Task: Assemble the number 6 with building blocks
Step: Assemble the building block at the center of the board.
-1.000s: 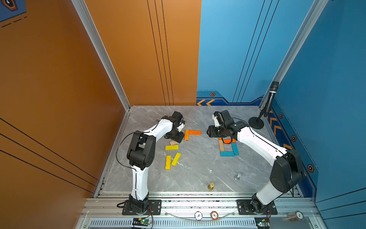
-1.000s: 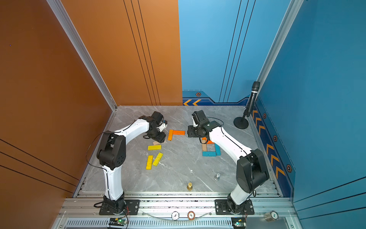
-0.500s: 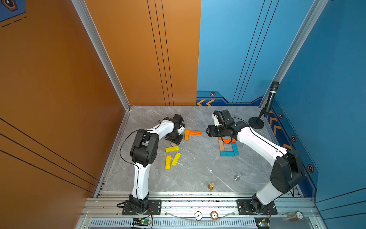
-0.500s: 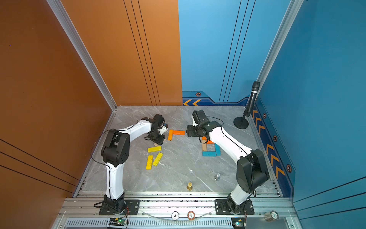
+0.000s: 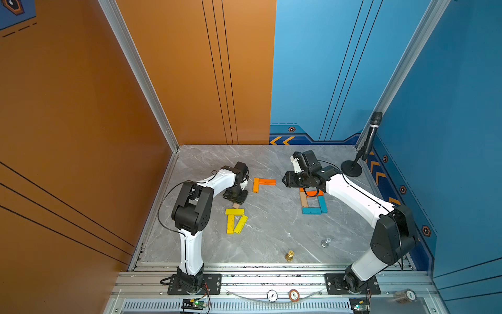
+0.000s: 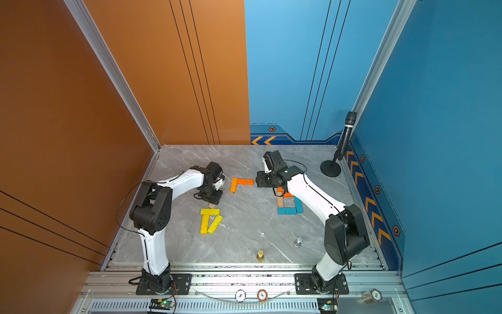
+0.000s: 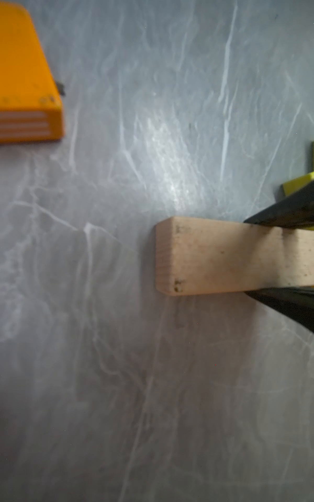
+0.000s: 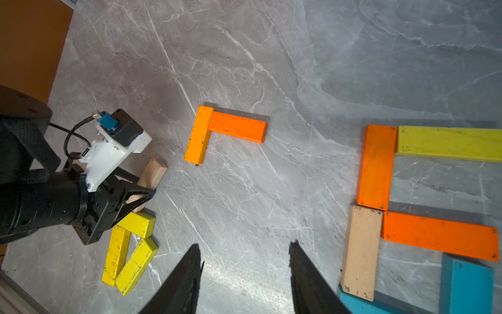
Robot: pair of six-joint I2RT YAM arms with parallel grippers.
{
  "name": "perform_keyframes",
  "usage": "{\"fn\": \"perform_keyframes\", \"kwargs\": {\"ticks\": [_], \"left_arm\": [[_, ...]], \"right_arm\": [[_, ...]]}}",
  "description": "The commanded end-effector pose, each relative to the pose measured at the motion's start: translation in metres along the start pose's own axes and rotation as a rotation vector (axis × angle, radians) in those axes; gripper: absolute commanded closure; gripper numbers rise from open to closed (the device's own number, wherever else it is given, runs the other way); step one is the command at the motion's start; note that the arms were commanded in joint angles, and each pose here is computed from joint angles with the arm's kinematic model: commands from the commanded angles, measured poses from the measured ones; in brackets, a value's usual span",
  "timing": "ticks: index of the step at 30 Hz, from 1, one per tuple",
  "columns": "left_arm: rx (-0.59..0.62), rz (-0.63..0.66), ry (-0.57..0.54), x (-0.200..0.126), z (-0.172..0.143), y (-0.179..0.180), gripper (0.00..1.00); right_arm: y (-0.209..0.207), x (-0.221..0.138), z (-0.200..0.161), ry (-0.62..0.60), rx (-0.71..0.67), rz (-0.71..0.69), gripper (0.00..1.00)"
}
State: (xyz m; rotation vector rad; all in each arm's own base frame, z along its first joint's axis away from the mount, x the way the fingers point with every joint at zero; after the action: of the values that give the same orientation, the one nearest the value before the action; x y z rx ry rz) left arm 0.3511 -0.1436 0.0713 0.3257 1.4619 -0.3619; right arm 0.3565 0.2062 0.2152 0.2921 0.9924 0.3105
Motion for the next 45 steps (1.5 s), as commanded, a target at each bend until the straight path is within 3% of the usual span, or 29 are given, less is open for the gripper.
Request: {"fn": "perform_keyframes", "kwargs": {"ticks": [1, 9, 17, 45], "left_arm": [[-0.11, -0.05, 0.04, 0.0, -0.019, -0.017, 0.68], [-0.256, -0.047, 0.02, 0.007, -0.013, -0.043, 0.68], [-0.268, -0.041, 0.036, 0.017, -0.006, -0.073, 0.65], [-0.282, -0.055, -0.027, 0.01, 0.026, -0.077, 0.65]], "right_arm": [[0.003, -0.013, 0.002, -0.027, -0.004, 0.03, 0.47], [-0.007, -0.013, -0.002, -0.029, 0.015, 0.012, 0.47], [-0.015, -0.011, -0.002, -0.024, 0.028, 0.002, 0.47], [-0.02, -0.001, -0.003, 0.0, 0.044, 0.002, 0.47]]}}
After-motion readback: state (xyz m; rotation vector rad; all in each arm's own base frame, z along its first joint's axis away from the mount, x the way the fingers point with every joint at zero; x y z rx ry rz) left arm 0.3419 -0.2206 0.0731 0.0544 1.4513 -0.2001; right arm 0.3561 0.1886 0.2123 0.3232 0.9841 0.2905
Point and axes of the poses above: each gripper's point midway between its finger pads, its own x axis out along the fingers, its own y axis along the line the jaws close on, z = x × y, the point moved 5 cm from there along -x, back along the fingers, and after that the axes turned 6 degrees about x, right-handed, at the moved point
